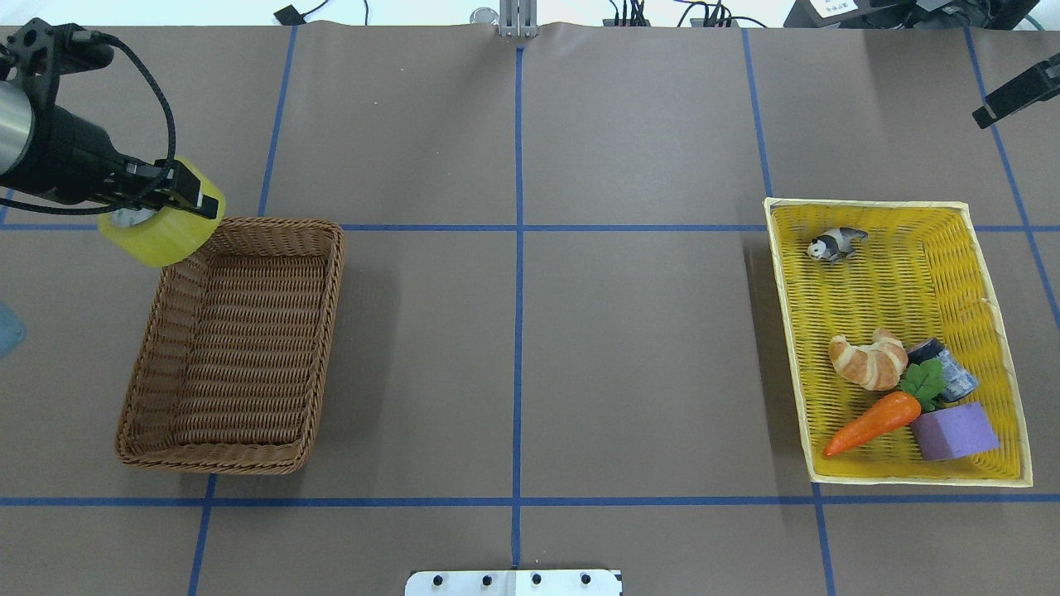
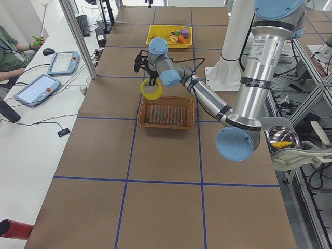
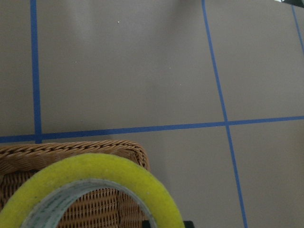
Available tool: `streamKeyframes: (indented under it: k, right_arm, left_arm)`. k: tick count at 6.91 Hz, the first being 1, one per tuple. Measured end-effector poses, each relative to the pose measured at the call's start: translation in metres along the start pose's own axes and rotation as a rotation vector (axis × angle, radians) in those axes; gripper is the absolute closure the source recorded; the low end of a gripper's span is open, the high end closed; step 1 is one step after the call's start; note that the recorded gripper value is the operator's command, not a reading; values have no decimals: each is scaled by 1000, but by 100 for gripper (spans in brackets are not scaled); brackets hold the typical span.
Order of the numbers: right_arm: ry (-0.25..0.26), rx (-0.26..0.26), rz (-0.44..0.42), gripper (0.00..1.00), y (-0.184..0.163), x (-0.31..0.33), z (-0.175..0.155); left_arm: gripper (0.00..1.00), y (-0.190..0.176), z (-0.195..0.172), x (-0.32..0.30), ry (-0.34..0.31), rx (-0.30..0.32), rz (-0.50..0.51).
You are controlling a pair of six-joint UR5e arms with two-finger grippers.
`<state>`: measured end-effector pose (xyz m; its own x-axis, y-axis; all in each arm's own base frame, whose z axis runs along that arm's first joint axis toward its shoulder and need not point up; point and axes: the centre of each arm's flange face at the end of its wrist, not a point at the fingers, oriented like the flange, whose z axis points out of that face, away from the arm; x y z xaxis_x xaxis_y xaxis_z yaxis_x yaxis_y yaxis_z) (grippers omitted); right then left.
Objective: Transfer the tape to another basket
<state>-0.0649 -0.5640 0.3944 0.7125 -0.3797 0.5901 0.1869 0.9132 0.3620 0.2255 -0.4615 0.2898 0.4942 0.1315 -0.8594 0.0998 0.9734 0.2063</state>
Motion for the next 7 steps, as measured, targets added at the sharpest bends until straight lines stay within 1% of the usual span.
streamKeyframes:
  k: [1, 2, 3, 4, 5, 6, 7]
  right_arm:
    - [3, -64, 34, 0, 7, 3, 2]
    - [3, -121, 59, 0, 18, 7, 8]
    - [0, -161, 68, 0, 32, 13, 17]
    - [-3, -184, 78, 0, 43, 18, 23]
    - [-5, -197, 89, 0, 49, 21, 28]
    - [-6, -200, 94, 0, 50, 21, 30]
    - [-7, -204, 90, 0, 50, 19, 33]
  left_arm:
    - [100, 8, 7, 2, -74, -18, 1]
    - [100, 16, 19, 4, -121, -46, -1]
    - [100, 25, 36, 7, -151, -84, -2]
    - [100, 29, 57, 11, -174, -114, -1]
    - [94, 30, 80, 19, -194, -134, -2]
    - [41, 31, 98, 26, -207, -150, -8]
    - [2, 32, 111, 29, -217, -162, -15]
